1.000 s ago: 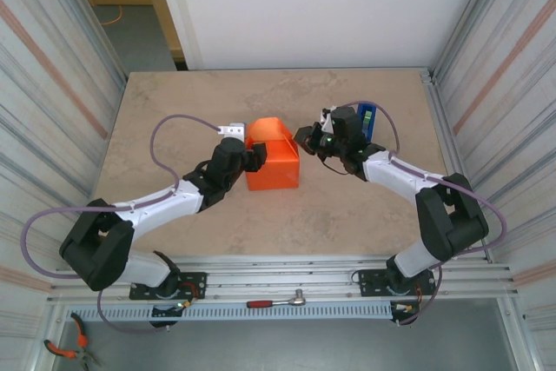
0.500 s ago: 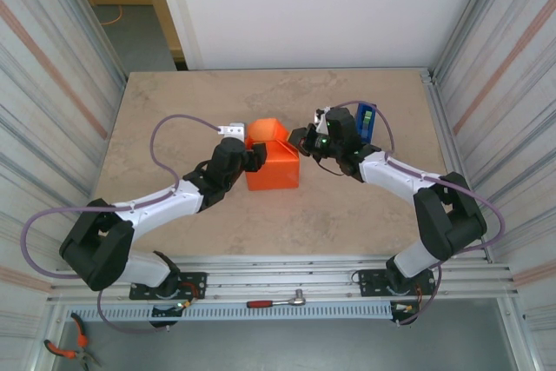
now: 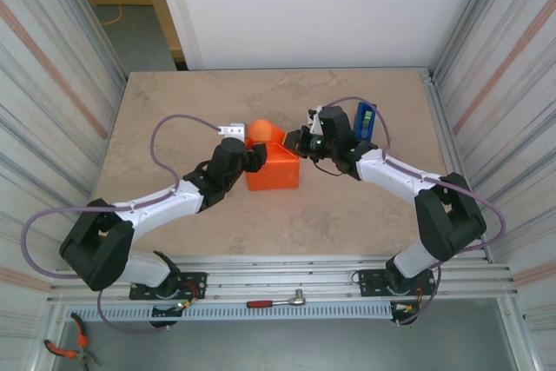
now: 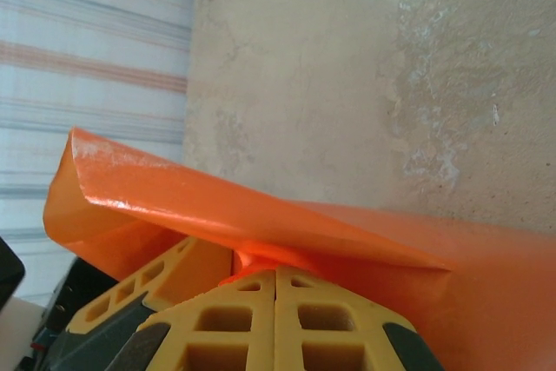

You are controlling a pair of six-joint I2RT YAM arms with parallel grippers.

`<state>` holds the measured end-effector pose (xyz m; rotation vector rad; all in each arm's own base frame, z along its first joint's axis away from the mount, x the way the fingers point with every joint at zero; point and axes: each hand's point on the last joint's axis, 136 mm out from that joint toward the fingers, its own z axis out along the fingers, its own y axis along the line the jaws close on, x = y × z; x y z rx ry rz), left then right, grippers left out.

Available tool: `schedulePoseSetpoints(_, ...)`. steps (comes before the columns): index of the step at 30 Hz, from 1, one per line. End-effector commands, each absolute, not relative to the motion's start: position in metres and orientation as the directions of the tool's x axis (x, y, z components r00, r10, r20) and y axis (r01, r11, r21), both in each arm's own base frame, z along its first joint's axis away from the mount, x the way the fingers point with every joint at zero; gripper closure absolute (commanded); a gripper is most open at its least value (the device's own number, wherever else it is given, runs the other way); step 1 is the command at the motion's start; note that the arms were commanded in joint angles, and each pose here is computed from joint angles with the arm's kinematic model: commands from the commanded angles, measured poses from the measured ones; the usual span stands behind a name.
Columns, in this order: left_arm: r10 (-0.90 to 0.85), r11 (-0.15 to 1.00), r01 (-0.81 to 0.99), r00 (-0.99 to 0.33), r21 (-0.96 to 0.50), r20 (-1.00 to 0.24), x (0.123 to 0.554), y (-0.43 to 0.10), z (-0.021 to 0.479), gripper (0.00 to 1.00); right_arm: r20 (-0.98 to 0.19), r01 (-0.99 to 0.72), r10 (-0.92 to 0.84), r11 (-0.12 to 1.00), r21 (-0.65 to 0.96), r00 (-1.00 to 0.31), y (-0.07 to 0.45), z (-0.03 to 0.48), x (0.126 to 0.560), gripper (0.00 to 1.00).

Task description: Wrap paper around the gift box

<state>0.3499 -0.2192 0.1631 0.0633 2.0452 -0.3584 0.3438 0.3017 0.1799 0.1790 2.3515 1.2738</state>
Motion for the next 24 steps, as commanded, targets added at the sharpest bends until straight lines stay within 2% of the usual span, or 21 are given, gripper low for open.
schedulePoseSetpoints(1, -0.058, 0.968, 0.180, -0.513, -0.173, -0.856, 0.347, -0.214, 0.151, 0.32, -0.370, -0.163, 0.213, 0.629, 0.760, -0.904, 0.309, 0.174, 0.326, 1.00)
schedulePoseSetpoints(4, -0.057, 0.968, 0.179, -0.517, -0.173, -0.854, 0.347, -0.214, 0.150, 0.32, -0.408, -0.205, 0.169, 0.658, 0.724, -0.897, 0.313, 0.173, 0.322, 1.00)
schedulePoseSetpoints(11, -0.056, 0.969, 0.178, -0.517, -0.172, -0.854, 0.346, -0.214, 0.150, 0.32, -0.443, -0.244, 0.170, 0.638, 0.730, -0.880, 0.313, 0.187, 0.318, 1.00)
schedulePoseSetpoints(18, -0.056, 0.969, 0.179, -0.516, -0.171, -0.855, 0.346, -0.215, 0.151, 0.32, -0.443, -0.264, 0.151, 0.619, 0.740, -0.884, 0.316, 0.187, 0.308, 1.00)
schedulePoseSetpoints(24, -0.059, 0.968, 0.179, -0.517, -0.175, -0.854, 0.347, -0.215, 0.151, 0.32, -0.400, -0.226, 0.132, 0.647, 0.728, -0.907, 0.313, 0.164, 0.305, 1.00)
